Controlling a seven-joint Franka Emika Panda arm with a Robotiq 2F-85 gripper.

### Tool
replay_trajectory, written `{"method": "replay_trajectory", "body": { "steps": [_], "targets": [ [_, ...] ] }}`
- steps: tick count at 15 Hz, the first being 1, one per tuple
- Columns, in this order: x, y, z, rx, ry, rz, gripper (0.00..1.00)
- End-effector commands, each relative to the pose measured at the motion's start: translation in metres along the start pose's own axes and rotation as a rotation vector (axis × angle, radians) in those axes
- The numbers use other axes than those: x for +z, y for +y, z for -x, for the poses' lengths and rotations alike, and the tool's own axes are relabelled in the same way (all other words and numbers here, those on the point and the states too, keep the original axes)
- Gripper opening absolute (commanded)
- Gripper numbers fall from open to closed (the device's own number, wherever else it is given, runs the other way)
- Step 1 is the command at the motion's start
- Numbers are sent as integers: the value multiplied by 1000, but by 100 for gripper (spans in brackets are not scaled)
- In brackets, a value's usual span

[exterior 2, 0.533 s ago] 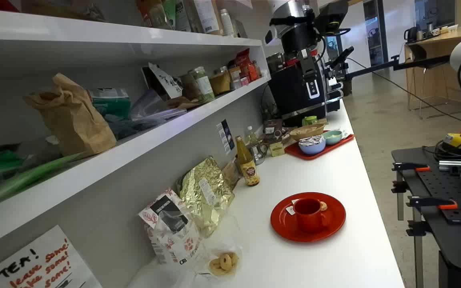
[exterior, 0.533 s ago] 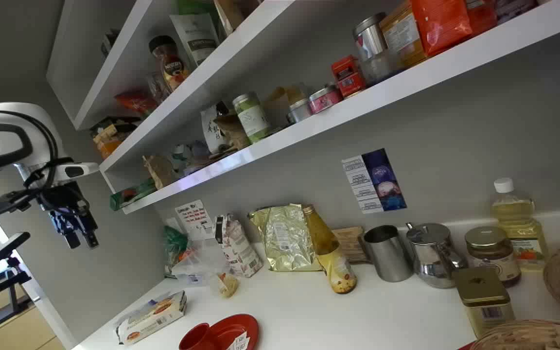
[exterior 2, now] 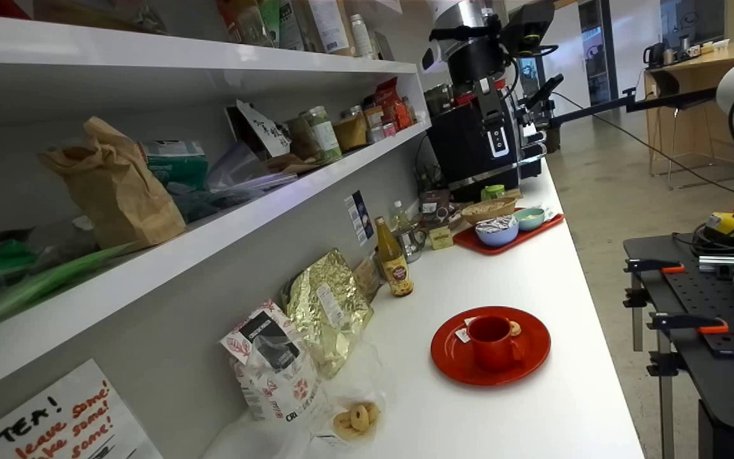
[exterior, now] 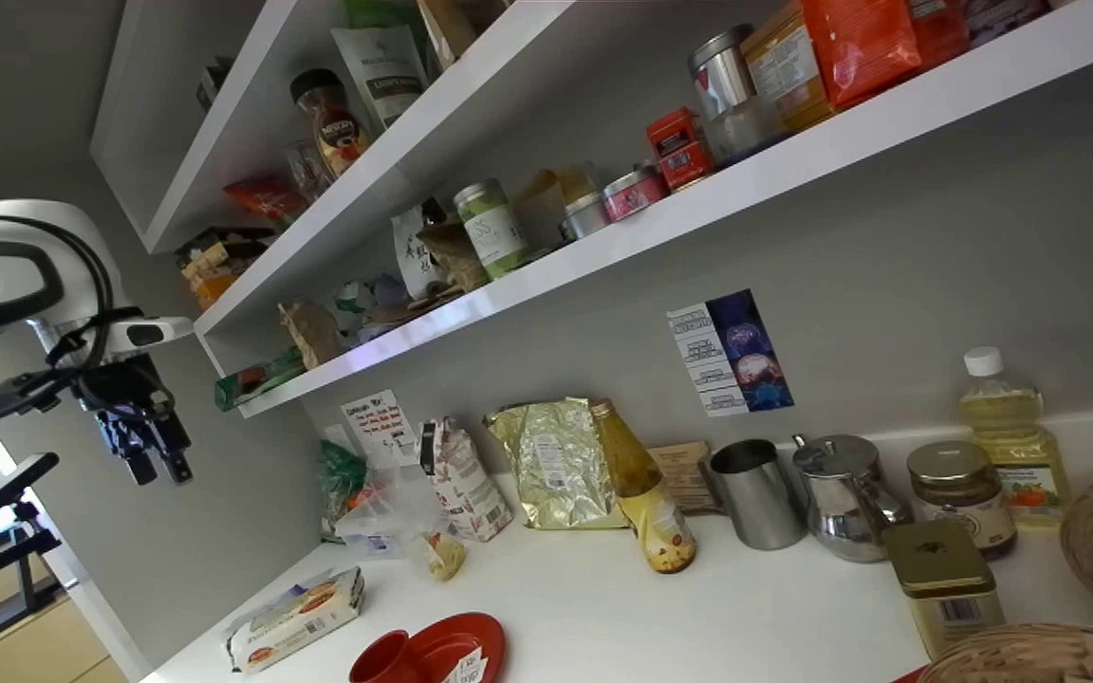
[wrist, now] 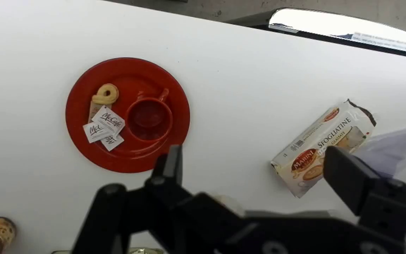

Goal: Shift the cup to the counter

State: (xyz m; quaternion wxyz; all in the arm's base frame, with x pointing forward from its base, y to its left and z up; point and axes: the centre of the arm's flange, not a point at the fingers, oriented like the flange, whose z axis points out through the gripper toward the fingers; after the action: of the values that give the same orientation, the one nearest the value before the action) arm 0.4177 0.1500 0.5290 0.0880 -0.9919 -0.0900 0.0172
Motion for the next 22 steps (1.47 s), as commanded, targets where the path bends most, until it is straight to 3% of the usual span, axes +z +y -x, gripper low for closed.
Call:
{"method": "replay_trajectory", "body": {
  "steps": [1,7,14,22],
  "targets": [
    [2,2,-6,19,-3,9,100],
    [25,30,-44,131,-10,46,100],
    [107,59,-82,344,-12,131,100],
    [202,80,-75,516,-139,197,100]
  ]
}}
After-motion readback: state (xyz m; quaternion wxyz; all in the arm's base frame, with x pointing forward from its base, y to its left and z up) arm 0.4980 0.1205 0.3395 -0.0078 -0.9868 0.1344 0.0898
